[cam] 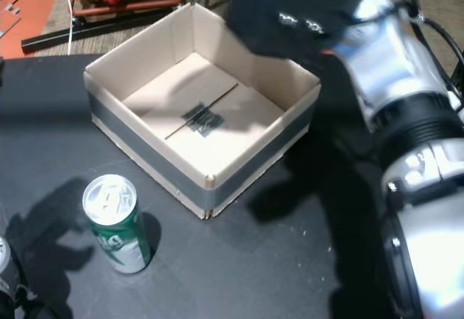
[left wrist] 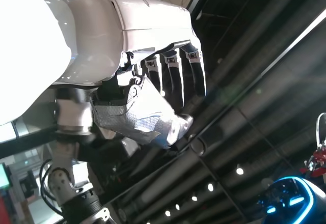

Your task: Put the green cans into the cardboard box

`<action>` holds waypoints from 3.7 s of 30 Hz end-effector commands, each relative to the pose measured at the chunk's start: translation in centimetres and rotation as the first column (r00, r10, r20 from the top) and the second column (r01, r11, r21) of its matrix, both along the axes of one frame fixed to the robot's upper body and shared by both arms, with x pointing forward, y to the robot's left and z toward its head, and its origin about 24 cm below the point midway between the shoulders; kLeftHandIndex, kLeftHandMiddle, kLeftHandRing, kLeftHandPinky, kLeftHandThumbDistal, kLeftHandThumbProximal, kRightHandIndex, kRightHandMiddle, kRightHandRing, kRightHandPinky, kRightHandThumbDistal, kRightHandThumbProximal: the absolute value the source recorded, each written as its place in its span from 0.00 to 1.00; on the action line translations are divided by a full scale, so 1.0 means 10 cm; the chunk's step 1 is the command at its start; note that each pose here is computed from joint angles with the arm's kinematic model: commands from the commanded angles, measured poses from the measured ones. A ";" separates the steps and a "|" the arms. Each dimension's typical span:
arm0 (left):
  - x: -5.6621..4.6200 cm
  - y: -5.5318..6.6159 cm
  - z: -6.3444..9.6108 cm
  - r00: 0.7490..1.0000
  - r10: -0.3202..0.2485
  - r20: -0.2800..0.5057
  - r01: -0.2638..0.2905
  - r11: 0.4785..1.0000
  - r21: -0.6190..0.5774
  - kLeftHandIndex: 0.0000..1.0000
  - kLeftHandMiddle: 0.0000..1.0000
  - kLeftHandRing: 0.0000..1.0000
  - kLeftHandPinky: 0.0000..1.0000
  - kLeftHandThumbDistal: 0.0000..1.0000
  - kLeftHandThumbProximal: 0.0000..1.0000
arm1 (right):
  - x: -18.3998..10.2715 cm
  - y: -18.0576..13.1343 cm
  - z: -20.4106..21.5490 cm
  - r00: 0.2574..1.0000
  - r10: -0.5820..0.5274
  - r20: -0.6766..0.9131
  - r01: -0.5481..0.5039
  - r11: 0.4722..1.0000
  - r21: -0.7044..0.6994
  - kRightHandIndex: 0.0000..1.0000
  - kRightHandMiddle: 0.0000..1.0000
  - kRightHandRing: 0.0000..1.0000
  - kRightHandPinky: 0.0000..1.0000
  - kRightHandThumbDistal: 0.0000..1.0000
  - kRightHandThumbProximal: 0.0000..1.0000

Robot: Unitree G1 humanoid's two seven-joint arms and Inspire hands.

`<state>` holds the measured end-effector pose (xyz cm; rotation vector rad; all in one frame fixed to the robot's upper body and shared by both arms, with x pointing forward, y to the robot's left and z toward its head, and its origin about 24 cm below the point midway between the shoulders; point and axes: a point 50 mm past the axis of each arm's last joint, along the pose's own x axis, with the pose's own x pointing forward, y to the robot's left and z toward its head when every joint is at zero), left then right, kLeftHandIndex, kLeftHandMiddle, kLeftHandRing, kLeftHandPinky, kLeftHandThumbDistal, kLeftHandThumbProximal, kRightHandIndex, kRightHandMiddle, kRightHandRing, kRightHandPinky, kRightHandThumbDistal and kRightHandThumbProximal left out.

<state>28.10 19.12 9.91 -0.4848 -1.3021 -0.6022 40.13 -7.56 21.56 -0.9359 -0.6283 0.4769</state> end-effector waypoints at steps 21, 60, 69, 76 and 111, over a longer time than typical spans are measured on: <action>-0.04 -0.09 -0.01 0.997 0.074 0.021 -0.073 0.997 -0.036 0.35 0.46 0.51 0.62 0.31 0.08 | 0.09 -0.40 -0.59 0.950 -0.200 -0.239 0.109 0.933 -0.344 0.12 0.14 0.15 0.15 0.41 0.00; -0.09 -0.16 0.04 0.998 -0.041 0.050 0.041 0.999 0.012 0.34 0.45 0.50 0.55 0.27 0.02 | 0.07 -0.31 -0.81 0.980 -0.195 -0.036 0.099 0.636 -0.766 0.22 0.25 0.27 0.28 0.57 0.00; -0.05 -0.19 0.06 0.997 0.051 0.054 -0.052 0.999 0.009 0.32 0.43 0.48 0.59 0.34 0.09 | 0.06 -0.28 -0.79 0.986 -0.168 -0.013 0.098 0.631 -0.769 0.20 0.23 0.25 0.27 0.60 0.00; -0.03 -0.24 0.08 0.995 0.077 0.066 -0.074 0.996 -0.048 0.33 0.44 0.50 0.65 0.26 0.07 | 0.06 -0.18 -0.74 0.990 -0.141 0.003 0.097 0.663 -0.743 0.13 0.18 0.23 0.27 0.52 0.00; -0.08 -0.22 0.10 0.995 0.038 0.090 -0.037 0.999 -0.007 0.37 0.48 0.52 0.63 0.33 0.06 | -0.01 0.01 -0.84 0.999 -0.051 0.020 0.049 0.676 -0.736 0.03 0.09 0.20 0.29 0.39 0.00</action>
